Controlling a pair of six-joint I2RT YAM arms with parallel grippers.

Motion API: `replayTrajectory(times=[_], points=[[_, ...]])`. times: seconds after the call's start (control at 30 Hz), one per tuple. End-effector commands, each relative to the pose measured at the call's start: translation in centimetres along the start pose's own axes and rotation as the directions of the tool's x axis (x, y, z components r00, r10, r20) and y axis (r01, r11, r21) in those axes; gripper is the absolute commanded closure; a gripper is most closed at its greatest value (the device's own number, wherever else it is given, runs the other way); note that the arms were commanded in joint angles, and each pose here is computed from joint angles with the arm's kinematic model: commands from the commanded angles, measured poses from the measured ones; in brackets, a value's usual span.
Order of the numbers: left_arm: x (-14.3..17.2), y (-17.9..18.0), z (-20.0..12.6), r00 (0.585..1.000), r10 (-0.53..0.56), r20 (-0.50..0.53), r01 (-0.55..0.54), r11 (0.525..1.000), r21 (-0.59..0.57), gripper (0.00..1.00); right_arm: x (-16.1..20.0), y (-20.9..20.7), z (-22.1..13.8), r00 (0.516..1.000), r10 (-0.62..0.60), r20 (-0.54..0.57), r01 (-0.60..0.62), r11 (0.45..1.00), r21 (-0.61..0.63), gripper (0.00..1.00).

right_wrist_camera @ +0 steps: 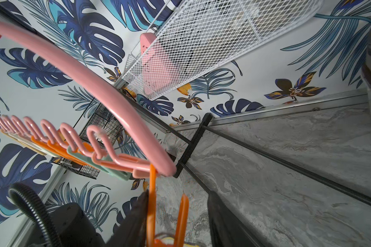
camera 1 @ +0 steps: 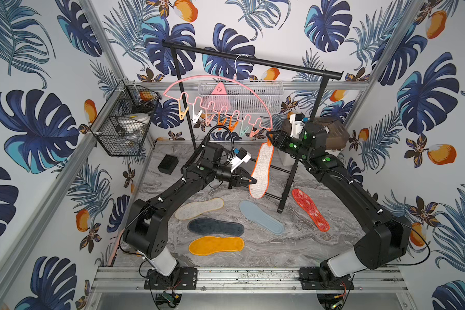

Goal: Take the shoe insoles off the hanger
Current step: Open the clamp at the hanger.

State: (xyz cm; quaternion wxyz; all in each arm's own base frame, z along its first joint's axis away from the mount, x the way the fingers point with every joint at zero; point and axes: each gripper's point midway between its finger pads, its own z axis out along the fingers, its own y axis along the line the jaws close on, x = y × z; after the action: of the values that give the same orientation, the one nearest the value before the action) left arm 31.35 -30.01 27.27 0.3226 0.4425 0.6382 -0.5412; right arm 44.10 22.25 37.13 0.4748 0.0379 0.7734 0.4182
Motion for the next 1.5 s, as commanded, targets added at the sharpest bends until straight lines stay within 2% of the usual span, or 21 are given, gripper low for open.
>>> replayTrajectory(times=[0.0,0.2,0.47,0.8,0.97,1.2,1.4,1.47], points=[[-0.3,-0.9,-0.1,0.999,0.033,0.004,-0.033,0.999,0.027,1.00,-0.4,0.7,0.1,1.000,0.006,0.005,-0.006,1.000,-0.028,0.56],[-0.4,-0.9,-0.2,0.999,0.036,0.004,-0.036,0.999,0.025,1.00,-0.2,0.8,0.5,1.000,0.011,-0.012,-0.012,0.999,-0.037,0.63],[-0.5,-1.0,-0.3,0.999,0.044,-0.001,-0.043,0.999,0.020,1.00,-0.4,1.0,0.2,1.000,0.007,-0.009,-0.007,0.999,-0.042,0.80],[0.2,-0.7,-0.1,0.999,0.037,-0.013,-0.037,0.999,0.016,1.00,-0.8,1.1,-0.4,1.000,-0.014,0.017,0.014,1.000,-0.027,0.83],[2.9,-0.8,-0.1,0.989,0.105,-0.102,-0.108,0.994,-0.024,1.00,-1.0,1.0,-0.6,0.999,-0.022,0.029,0.023,0.999,-0.025,0.83],[5.8,-2.2,-0.7,0.967,0.160,-0.197,-0.164,0.986,-0.006,1.00,-0.9,0.9,-0.6,0.999,-0.020,0.036,0.021,0.999,-0.027,0.83],[8.4,0.0,-2.0,0.927,0.163,-0.339,-0.224,0.963,-0.150,1.00,-0.5,0.5,-0.2,0.999,-0.016,0.028,0.016,1.000,-0.026,0.82],[9.0,0.4,-2.7,0.911,0.172,-0.376,-0.257,0.948,-0.187,1.00,-0.6,0.4,-0.2,0.999,-0.018,0.031,0.019,1.000,-0.024,0.80]])
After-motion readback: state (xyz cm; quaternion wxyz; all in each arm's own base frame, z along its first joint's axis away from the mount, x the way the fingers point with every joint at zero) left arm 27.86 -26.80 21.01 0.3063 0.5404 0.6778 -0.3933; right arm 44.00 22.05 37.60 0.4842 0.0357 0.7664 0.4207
